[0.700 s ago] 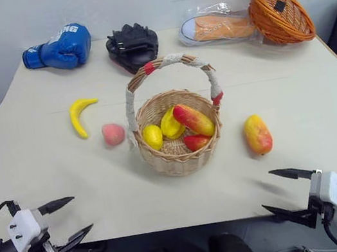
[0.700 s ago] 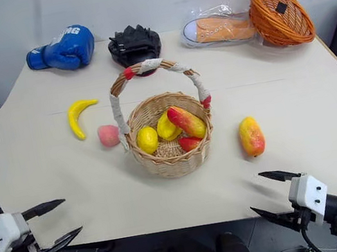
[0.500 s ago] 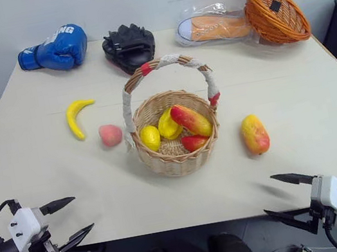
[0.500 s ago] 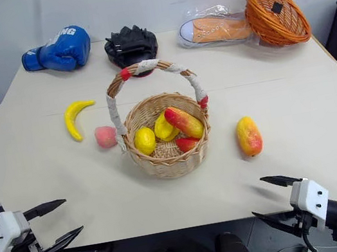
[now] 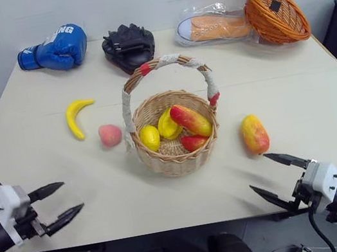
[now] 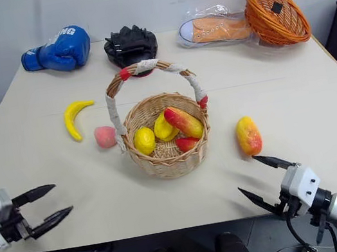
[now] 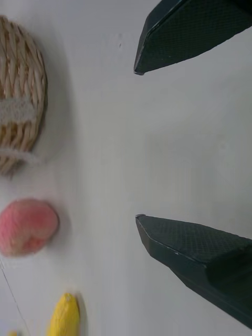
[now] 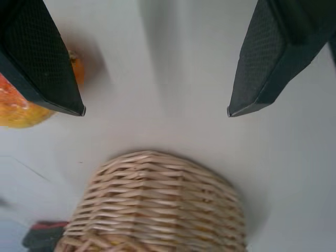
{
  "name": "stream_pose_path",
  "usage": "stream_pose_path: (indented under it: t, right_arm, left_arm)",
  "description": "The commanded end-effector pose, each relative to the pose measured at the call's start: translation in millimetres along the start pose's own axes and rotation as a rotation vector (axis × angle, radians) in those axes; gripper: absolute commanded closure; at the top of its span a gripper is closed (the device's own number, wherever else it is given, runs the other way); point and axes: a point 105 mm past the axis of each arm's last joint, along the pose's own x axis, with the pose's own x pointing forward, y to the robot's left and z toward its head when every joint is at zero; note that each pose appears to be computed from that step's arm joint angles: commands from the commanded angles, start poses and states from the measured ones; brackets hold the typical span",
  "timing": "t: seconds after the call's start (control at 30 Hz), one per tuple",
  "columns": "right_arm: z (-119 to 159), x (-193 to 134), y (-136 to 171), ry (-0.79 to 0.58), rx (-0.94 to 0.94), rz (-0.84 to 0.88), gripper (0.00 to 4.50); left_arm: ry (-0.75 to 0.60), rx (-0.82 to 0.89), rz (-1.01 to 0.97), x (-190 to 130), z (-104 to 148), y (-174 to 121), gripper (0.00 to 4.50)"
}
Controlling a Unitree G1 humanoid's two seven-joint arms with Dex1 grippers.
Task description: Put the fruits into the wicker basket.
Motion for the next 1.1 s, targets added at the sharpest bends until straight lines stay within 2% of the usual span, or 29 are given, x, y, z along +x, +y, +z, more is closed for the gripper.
stream_pose_path:
  t: [0.03,0.13,0.2,0.27,0.37,0.53,0.7,0.73,0.8,1.07,1.1]
  right_arm:
    - [59.9,14.5,-23.9,-0.21,-0.034,-0.108,0.03]
    - [98.6,31.1,-15.4,-0.314,-0.098,-0.03,0.03]
    - [119.6,38.9,-6.0,-0.363,-0.155,0.047,0.03]
    - [126.4,42.3,-0.3,-0.364,-0.203,0.096,0.03]
    - [127.8,44.5,-1.7,-0.355,-0.244,0.1,0.03]
    - [130.3,44.6,-8.0,-0.357,-0.272,0.1,0.03]
    - [140.6,45.3,-13.9,-0.359,-0.31,0.154,0.03]
    - [142.7,47.3,-18.2,-0.365,-0.317,0.147,0.03]
    - [145.1,50.0,-22.6,-0.365,-0.338,0.15,0.03]
    - [144.0,46.8,-30.4,-0.335,-0.35,0.149,0.03]
    - [143.2,46.5,-30.6,-0.332,-0.348,0.146,0.01]
  left_arm:
    - [-0.06,-0.135,0.318,-32.1,17.4,61.8,0.0]
    - [-0.124,-0.286,0.449,-49.0,11.4,90.2,0.0]
    - [-0.057,-0.4,0.472,-48.9,-5.0,95.6,0.0]
    - [-0.031,-0.433,0.446,-41.0,-7.5,95.8,0.0]
    - [-0.062,-0.434,0.416,-16.8,8.4,100.8,0.0]
    - [-0.108,-0.41,0.311,52.1,57.1,97.2,0.0]
    - [-0.04,-0.405,0.313,113.9,74.1,102.0,0.0]
    - [-0.008,-0.411,0.347,128.8,73.2,104.9,0.0]
    - [0.078,-0.318,0.477,142.5,66.4,117.3,0.0]
    - [0.107,-0.336,0.541,171.1,54.1,114.3,0.0]
    - [0.119,-0.331,0.54,173.1,51.8,112.9,0.19]
